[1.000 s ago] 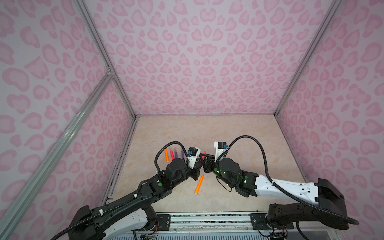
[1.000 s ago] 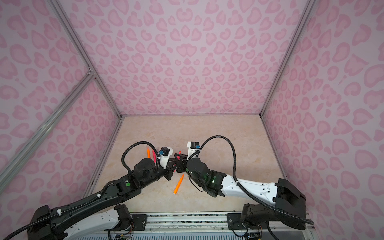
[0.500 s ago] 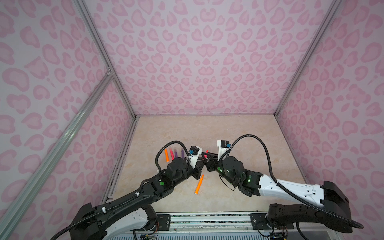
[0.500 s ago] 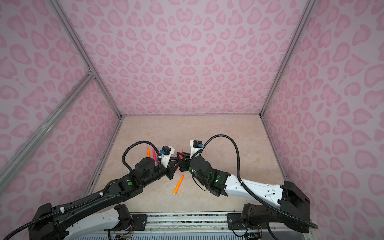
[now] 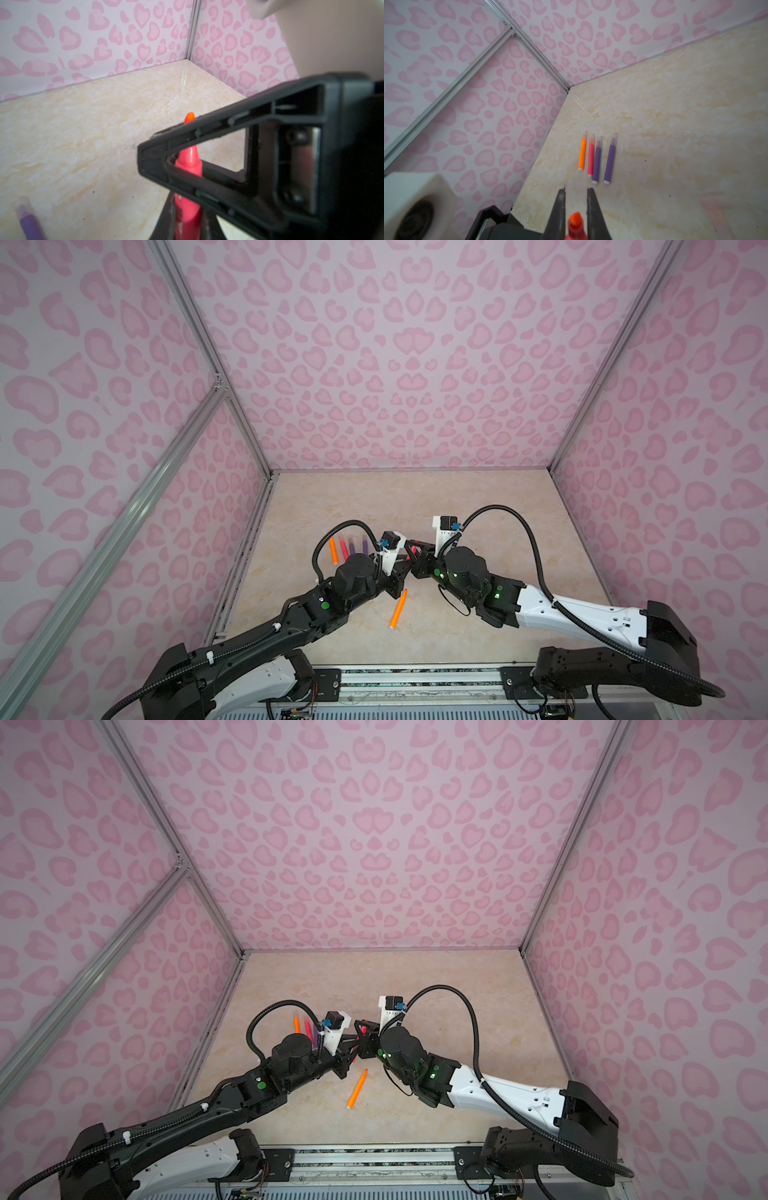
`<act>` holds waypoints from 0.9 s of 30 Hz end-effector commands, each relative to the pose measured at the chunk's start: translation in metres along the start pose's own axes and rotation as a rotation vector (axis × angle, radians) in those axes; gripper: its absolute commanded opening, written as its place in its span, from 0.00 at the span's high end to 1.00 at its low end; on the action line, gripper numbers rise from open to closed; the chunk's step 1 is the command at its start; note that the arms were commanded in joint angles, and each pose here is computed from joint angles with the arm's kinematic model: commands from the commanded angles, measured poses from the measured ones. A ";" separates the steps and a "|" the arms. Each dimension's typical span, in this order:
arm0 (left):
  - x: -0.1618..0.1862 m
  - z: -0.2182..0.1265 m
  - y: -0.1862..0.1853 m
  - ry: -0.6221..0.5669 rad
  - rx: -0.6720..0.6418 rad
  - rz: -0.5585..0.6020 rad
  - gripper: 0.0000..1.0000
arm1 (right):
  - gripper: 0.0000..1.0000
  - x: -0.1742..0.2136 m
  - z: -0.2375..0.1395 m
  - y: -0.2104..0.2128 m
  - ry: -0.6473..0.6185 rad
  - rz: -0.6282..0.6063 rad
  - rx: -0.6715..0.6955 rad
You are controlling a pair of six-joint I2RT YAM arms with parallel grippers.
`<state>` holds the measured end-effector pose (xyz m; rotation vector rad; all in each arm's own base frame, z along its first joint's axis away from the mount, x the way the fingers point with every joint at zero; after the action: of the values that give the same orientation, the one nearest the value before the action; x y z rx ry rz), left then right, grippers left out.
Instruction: Insert the pens into the pen caps
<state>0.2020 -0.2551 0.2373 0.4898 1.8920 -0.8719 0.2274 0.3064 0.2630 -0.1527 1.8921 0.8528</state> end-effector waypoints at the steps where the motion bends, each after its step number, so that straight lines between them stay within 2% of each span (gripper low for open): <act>1: -0.019 -0.003 -0.007 -0.075 0.025 0.008 0.90 | 0.94 0.005 0.000 -0.006 0.022 -0.002 0.034; 7: -0.020 -0.006 -0.007 -0.090 0.024 0.005 0.76 | 0.95 0.010 -0.004 -0.001 0.020 -0.008 0.021; 12: -0.021 -0.007 -0.007 -0.093 0.023 0.004 0.73 | 0.95 0.014 -0.003 0.004 0.028 -0.009 0.007; 17: -0.020 -0.006 -0.007 -0.090 0.022 0.006 0.90 | 0.96 0.014 -0.003 0.004 0.024 -0.014 0.016; 20: -0.020 -0.006 -0.007 -0.089 0.022 0.005 0.96 | 0.95 0.013 -0.004 0.003 0.019 -0.014 0.018; 24: -0.021 -0.006 -0.006 -0.092 0.016 0.002 0.97 | 0.85 0.009 -0.008 0.002 0.010 -0.021 0.025; 26: -0.021 -0.006 -0.005 -0.096 0.008 -0.006 0.97 | 0.74 0.007 -0.010 0.001 0.002 -0.024 0.027; 27: -0.021 -0.006 -0.003 -0.100 -0.002 -0.009 0.97 | 0.72 0.006 -0.012 0.000 -0.004 -0.024 0.030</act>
<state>0.2007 -0.2522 0.2441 0.4824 1.8680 -0.8685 0.2158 0.3057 0.2638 -0.1545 1.8917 0.8416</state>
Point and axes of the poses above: each gripper's point midway between its finger pads, its own z axis out along the fingers, its own y axis along the line the jaws close on, x = y × z, the point moved 4 cm from there along -z, back along the fingers, and after that the axes turned 10 degrees about -z, right-handed, at the moved point
